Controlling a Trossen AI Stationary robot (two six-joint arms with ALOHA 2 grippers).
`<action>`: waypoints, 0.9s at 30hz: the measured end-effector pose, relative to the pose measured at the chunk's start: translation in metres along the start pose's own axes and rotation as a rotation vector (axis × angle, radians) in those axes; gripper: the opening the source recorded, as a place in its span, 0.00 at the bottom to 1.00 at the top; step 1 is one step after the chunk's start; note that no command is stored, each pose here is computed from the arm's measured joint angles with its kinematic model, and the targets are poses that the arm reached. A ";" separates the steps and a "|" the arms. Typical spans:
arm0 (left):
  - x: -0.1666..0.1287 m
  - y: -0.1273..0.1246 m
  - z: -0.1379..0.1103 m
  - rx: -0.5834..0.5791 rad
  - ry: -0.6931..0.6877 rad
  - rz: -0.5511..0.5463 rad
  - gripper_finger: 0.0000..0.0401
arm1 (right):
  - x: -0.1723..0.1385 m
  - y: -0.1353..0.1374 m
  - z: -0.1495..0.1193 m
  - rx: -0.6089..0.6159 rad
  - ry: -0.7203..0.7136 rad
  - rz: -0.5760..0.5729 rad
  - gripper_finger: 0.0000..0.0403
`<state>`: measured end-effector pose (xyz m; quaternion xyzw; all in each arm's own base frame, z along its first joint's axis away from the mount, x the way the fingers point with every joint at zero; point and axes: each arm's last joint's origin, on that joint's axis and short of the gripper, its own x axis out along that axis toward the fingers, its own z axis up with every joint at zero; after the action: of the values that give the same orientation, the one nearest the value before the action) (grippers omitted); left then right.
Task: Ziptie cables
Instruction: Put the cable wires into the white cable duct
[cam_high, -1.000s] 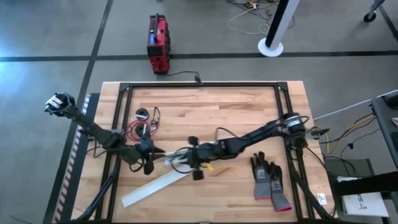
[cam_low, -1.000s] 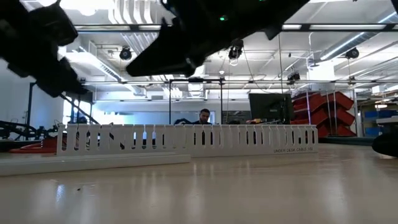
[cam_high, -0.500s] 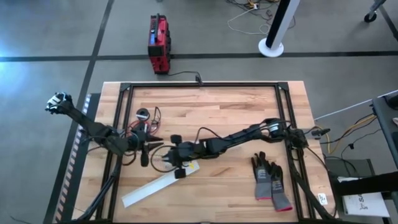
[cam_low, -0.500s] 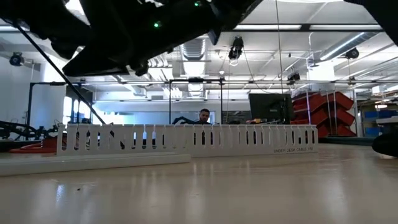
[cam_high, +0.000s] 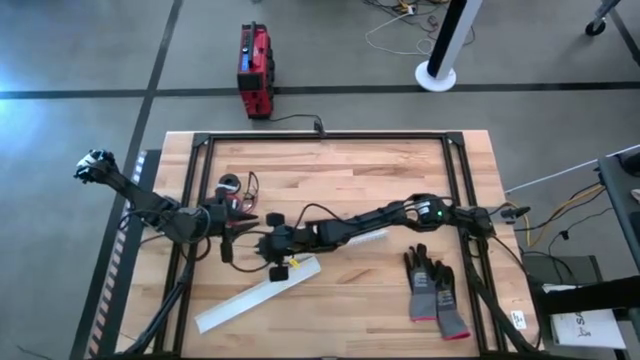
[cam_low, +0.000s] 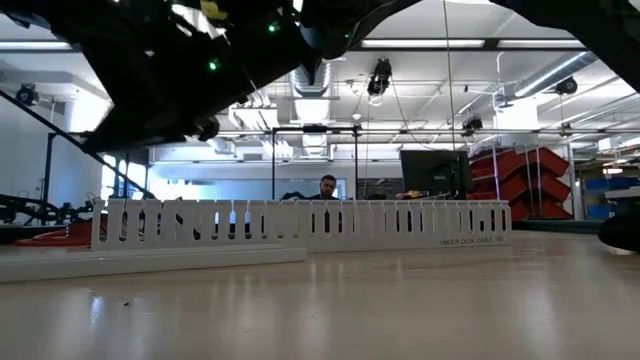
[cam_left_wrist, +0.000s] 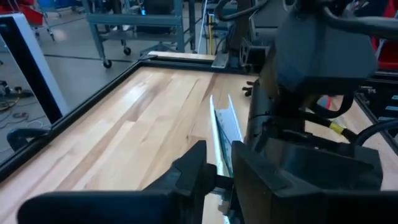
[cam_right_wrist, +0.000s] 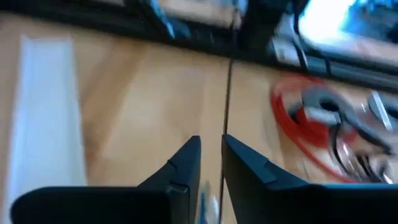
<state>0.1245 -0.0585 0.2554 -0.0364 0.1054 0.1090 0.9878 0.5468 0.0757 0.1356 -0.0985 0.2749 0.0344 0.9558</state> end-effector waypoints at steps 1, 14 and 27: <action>0.000 0.000 -0.001 0.002 0.002 0.000 0.15 | 0.000 -0.001 0.001 -0.006 0.009 -0.005 0.11; 0.002 -0.001 -0.004 0.014 0.022 0.005 0.15 | -0.004 -0.005 0.004 -0.002 0.071 -0.053 0.12; 0.008 -0.001 -0.014 -0.107 0.021 0.131 0.15 | -0.030 0.019 0.026 -0.103 0.194 -0.181 0.23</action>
<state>0.1297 -0.0593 0.2395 -0.0834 0.1121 0.1785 0.9740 0.5326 0.0993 0.1703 -0.1746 0.3538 -0.0476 0.9177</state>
